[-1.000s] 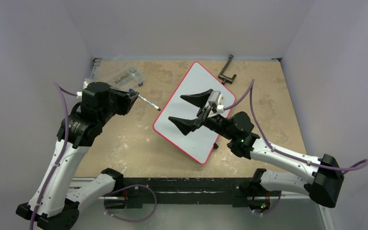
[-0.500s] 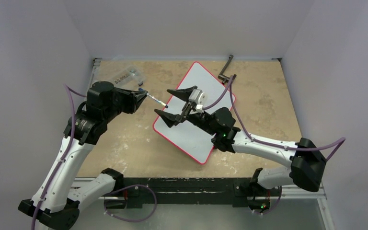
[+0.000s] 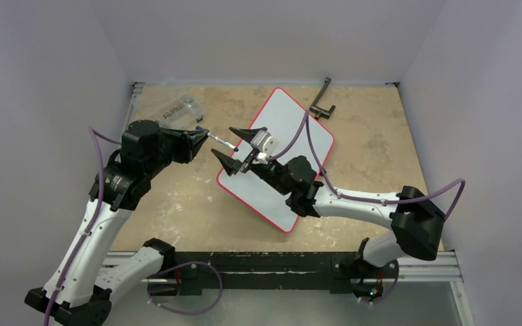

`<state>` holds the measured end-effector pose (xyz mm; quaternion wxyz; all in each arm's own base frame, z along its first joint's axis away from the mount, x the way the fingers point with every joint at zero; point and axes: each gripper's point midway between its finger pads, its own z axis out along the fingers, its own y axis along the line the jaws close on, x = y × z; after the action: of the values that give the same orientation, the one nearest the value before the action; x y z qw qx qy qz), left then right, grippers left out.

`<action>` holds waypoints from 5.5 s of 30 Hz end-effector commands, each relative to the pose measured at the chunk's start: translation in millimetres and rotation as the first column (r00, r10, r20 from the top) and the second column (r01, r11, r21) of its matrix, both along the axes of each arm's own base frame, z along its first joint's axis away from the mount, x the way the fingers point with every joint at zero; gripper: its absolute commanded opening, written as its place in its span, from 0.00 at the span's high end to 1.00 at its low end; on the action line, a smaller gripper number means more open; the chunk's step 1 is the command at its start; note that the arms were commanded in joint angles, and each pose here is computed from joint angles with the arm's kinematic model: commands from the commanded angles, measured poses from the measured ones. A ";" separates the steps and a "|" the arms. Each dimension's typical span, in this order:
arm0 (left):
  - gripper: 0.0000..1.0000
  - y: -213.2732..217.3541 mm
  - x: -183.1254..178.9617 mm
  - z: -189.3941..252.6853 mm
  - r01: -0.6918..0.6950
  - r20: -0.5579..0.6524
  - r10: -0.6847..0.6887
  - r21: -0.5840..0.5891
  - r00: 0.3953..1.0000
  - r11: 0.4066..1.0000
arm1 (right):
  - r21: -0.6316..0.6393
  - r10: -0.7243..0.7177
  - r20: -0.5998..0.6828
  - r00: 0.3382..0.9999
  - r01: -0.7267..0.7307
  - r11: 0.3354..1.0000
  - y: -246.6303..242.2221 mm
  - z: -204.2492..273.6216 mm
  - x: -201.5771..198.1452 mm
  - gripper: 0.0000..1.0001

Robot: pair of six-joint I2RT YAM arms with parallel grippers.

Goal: Write a sentence on the whiteboard
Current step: Pass from the left arm to the right, then open the pen cap from the whiteboard marker.

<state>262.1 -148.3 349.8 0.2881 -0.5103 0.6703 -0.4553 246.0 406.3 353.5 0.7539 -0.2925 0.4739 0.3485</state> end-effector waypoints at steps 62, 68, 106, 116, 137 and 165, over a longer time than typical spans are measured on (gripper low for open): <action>1.00 -1.3 -3.8 29.7 0.041 0.160 -0.041 0.005 0.986 0.999 | 0.115 -0.038 0.025 0.999 0.035 0.993 23.4 38.6 10.5 0.75; 1.00 -3.2 -3.5 29.8 0.055 0.161 -0.056 0.016 0.985 0.998 | 0.110 -0.015 0.019 1.000 0.013 0.994 27.7 36.9 8.2 1.00; 0.47 -7.1 3.2 38.4 0.082 0.259 -0.102 0.089 0.961 0.993 | 0.140 0.075 0.028 0.997 -0.078 0.987 0.0 47.9 -23.0 1.00; 0.57 -6.2 0.9 35.7 0.080 0.248 -0.098 0.081 0.964 0.994 | 0.117 0.061 0.019 0.998 -0.063 0.991 8.6 36.7 -16.0 1.00; 1.00 3.6 -3.2 17.0 0.028 0.216 -0.038 0.047 0.976 0.999 | 0.202 0.105 -0.061 0.993 -0.090 0.975 2.3 27.2 -21.2 1.00; 1.00 54.1 7.1 4.7 -0.283 0.178 0.289 -0.059 0.941 0.957 | 0.363 0.265 -0.156 0.951 -0.194 0.911 -14.1 14.4 -46.9 1.00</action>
<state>243.1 -148.2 324.9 0.2989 -0.4898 0.6609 -0.4838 212.9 410.4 336.4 0.6859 -0.2046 0.4860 0.5015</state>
